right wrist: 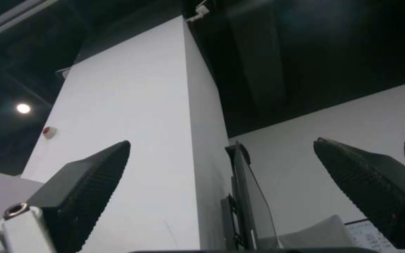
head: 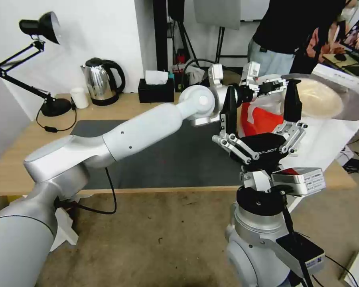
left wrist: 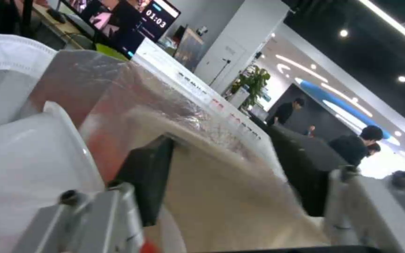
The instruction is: Pick up the trash from the table and place it into the takeout bag.
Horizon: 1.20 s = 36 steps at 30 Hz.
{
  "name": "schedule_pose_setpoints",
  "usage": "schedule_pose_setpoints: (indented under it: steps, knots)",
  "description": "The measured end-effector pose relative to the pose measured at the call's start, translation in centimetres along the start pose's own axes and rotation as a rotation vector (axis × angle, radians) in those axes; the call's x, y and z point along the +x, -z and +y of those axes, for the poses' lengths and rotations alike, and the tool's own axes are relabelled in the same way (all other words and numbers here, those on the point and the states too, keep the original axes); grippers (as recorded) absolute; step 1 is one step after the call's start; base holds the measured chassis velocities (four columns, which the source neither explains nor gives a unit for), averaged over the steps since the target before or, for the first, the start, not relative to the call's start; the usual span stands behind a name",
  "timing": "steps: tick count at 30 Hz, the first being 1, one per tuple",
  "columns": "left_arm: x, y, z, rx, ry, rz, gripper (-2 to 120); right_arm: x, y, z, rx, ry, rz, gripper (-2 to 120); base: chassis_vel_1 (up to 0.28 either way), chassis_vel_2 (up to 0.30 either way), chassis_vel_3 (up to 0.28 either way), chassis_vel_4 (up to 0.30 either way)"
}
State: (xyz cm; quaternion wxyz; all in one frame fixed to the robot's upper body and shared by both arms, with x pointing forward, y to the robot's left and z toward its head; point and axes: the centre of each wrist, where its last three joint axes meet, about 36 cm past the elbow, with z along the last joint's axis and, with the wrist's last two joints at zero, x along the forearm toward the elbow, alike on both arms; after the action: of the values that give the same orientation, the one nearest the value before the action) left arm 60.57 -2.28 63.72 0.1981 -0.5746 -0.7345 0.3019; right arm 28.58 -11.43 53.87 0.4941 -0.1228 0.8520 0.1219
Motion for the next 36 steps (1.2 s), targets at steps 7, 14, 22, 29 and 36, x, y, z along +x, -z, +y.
schedule_pose_setpoints:
  steps: [7, 14, 22, 29, 36]
  knots:
    - [0.0, -0.1, 0.1, 0.000, -0.001, 0.000, 72, 0.0, 0.0, 0.0, 0.001, 0.000, 0.001, 100, 0.000, 0.000, 0.000, 0.000]
    - [-0.2, -0.3, 0.4, 0.005, 0.002, 0.000, 70, 0.1, 0.0, -0.1, 0.002, 0.001, 0.002, 100, 0.000, 0.000, 0.000, 0.000]
    - [-0.2, 0.5, 1.1, 0.012, 0.023, -0.026, 97, 0.1, -0.3, -0.1, 0.003, 0.004, 0.005, 100, 0.000, 0.000, 0.000, 0.000]
    - [1.0, 3.7, -1.1, -0.024, -0.002, -0.072, 100, 0.2, -0.5, -0.2, 0.007, 0.009, 0.011, 100, 0.000, 0.000, 0.000, 0.000]
    - [4.1, 10.0, -4.0, -0.084, -0.024, -0.198, 100, 0.6, -0.7, -0.2, 0.010, 0.011, 0.025, 100, 0.000, 0.000, 0.000, 0.000]
